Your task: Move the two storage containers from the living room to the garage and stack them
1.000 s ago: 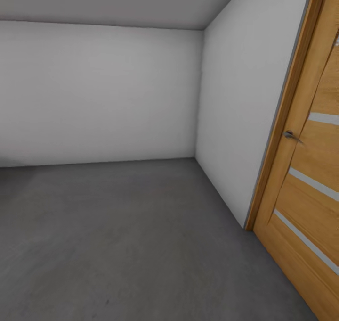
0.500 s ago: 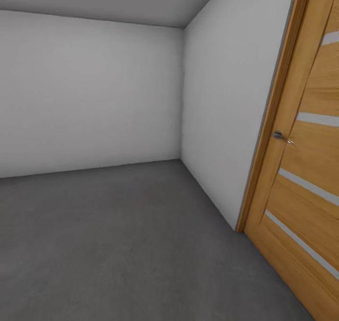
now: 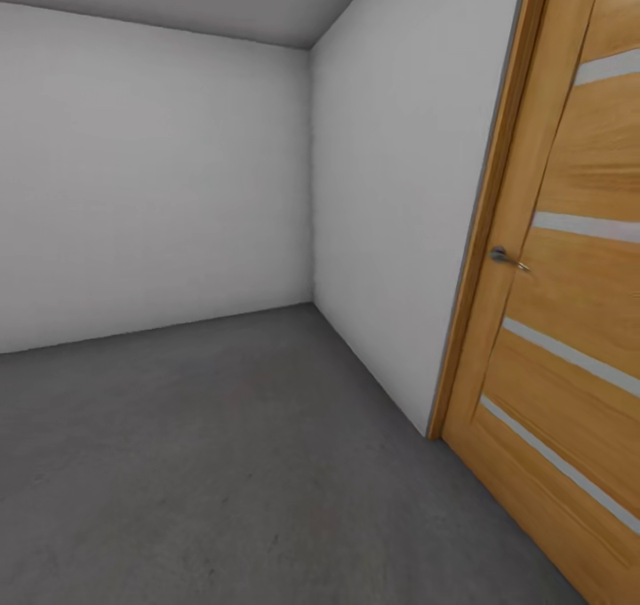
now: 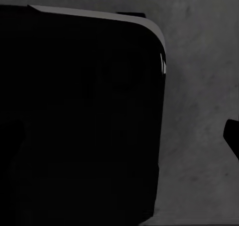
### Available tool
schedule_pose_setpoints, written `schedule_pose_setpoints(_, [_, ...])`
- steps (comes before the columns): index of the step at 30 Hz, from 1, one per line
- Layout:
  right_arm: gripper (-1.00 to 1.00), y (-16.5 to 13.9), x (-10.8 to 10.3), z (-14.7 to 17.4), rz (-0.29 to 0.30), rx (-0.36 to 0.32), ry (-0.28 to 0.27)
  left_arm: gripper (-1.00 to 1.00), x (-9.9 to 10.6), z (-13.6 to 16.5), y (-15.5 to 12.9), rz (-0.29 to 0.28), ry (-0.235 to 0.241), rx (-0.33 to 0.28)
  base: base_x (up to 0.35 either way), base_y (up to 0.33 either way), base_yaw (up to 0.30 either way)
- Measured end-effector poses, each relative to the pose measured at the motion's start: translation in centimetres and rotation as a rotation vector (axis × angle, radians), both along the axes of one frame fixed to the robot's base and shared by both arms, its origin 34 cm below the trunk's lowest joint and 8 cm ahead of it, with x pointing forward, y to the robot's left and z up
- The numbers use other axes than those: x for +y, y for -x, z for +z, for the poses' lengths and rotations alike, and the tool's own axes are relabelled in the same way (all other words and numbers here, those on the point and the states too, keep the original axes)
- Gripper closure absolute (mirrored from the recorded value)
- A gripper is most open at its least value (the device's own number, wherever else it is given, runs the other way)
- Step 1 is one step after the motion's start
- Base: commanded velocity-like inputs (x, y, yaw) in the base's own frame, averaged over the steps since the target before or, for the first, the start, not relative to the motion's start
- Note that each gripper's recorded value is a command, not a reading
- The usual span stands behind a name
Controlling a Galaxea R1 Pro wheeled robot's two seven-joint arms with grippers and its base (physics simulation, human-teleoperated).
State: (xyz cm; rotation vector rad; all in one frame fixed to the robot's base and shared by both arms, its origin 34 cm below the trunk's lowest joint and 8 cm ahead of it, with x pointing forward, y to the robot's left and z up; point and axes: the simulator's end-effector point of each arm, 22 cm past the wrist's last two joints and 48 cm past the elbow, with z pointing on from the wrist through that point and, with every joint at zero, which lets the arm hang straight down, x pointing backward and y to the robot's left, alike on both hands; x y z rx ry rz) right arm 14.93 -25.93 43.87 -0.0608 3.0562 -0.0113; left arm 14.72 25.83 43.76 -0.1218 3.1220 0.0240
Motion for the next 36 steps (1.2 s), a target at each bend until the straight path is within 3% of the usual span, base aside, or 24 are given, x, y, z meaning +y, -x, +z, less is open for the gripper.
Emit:
schedule_pose_setpoints(20, [-1.0,0.11,-0.01,-0.01,-0.001,0.005,0.001,-1.0,-0.23,0.01,-0.49,0.019,0.004,-0.014,0.009,0.001,-0.282])
schedule_pose_setpoints(36, [-1.0,0.09,-0.01,0.0,0.001,0.003,0.001,-1.0,-0.15,0.01,-0.23,0.034,0.007,-0.004,0.293,0.043,-0.298])
